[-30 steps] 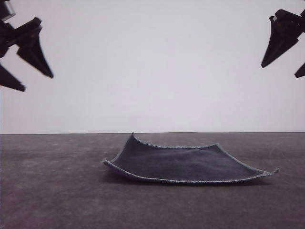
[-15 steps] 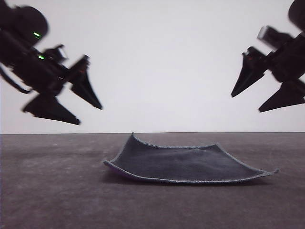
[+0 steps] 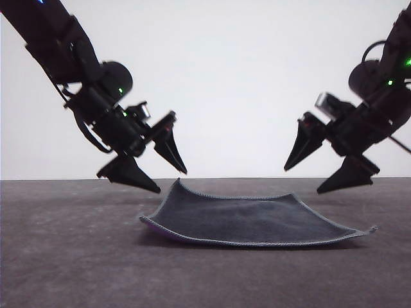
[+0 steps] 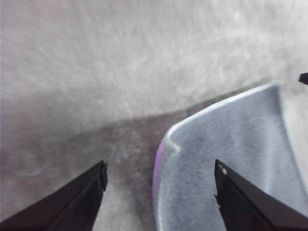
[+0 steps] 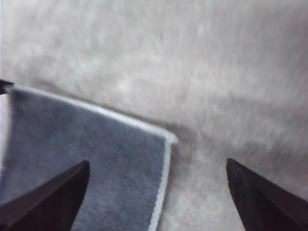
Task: Fold clothes
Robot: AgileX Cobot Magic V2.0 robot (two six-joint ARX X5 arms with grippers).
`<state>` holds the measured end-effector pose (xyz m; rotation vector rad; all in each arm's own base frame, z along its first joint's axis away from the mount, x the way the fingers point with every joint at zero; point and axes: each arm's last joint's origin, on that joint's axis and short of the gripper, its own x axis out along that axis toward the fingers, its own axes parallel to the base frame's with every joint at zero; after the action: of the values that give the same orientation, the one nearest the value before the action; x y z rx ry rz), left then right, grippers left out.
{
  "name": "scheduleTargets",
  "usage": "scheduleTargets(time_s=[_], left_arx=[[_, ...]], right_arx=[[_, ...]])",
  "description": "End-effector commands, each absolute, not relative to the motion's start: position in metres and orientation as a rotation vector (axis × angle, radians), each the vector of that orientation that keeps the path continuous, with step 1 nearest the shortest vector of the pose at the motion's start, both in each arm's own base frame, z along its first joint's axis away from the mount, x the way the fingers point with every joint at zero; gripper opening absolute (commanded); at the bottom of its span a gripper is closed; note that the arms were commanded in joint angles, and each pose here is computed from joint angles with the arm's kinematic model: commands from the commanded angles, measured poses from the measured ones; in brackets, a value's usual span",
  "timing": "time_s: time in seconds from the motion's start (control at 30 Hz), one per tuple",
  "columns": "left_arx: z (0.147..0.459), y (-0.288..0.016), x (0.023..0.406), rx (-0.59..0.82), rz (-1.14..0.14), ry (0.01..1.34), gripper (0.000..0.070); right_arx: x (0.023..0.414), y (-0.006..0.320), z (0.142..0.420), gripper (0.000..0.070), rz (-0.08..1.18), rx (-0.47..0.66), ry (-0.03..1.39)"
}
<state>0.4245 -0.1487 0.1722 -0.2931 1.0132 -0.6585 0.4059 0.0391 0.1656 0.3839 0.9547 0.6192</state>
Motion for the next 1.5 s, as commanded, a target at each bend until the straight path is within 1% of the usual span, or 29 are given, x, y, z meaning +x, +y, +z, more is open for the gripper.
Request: scheduleTargets(time_s=[0.0,0.23,0.7,0.9,1.03,1.13,1.17,1.2,1.23,1.27,1.3,1.33,1.37,1.4,1.47], left_arx=[[0.165,-0.156,0.428,-0.281,-0.68,1.017,0.043],[0.154,-0.166,0.426,-0.271,-0.695,1.044,0.043],[0.154,-0.175,0.423,-0.261,-0.715,1.044,0.043],[0.154,-0.175,0.423,-0.261,-0.715,1.044,0.043],[0.155,-0.175,0.424,-0.26,-0.718,1.032,0.0429],[0.156,-0.176,0.425,-0.259,-0.722,1.015,0.0429],[0.156,-0.176,0.425,-0.259,-0.723,1.009,0.0419],[0.156,-0.176,0.426,-0.259,-0.724,1.004,0.0393],[0.156,-0.176,0.426,-0.258,-0.725,1.001,0.0326],[0.157,-0.176,0.426,-0.258,-0.725,0.998,0.0241],[0.157,-0.176,0.426,-0.258,-0.726,0.996,0.0139],[0.157,-0.176,0.426,-0.256,-0.723,0.994,0.0069],[0.157,-0.176,0.426,-0.254,-0.719,0.992,0.0022],[0.157,-0.176,0.427,-0.251,-0.714,0.99,0.0003],[0.156,-0.176,0.427,-0.247,-0.703,0.991,0.0]], right_arx=[[0.412,0.043,0.158,0.058,0.632,0.398,0.965],[0.414,0.056,0.139,0.058,0.657,0.401,1.012],[0.414,0.072,0.14,0.0575,0.732,0.401,0.994],[0.415,0.072,0.14,0.0462,0.712,0.384,0.979],[0.417,0.071,0.141,0.0432,0.691,0.37,0.962],[0.417,0.071,0.141,0.0367,0.691,0.371,0.96],[0.417,0.072,0.141,0.0333,0.691,0.371,0.961],[0.417,0.072,0.141,0.0282,0.691,0.371,0.96],[0.417,0.072,0.141,0.0233,0.691,0.37,0.96],[0.417,0.071,0.141,0.0178,0.69,0.369,0.96],[0.417,0.071,0.141,0.0111,0.69,0.368,0.959],[0.417,0.071,0.141,0.0062,0.69,0.367,0.959],[0.417,0.071,0.141,0.0025,0.688,0.366,0.958],[0.417,0.07,0.141,0.0007,0.685,0.368,0.958],[0.417,0.069,0.141,0.0004,0.684,0.368,0.958]])
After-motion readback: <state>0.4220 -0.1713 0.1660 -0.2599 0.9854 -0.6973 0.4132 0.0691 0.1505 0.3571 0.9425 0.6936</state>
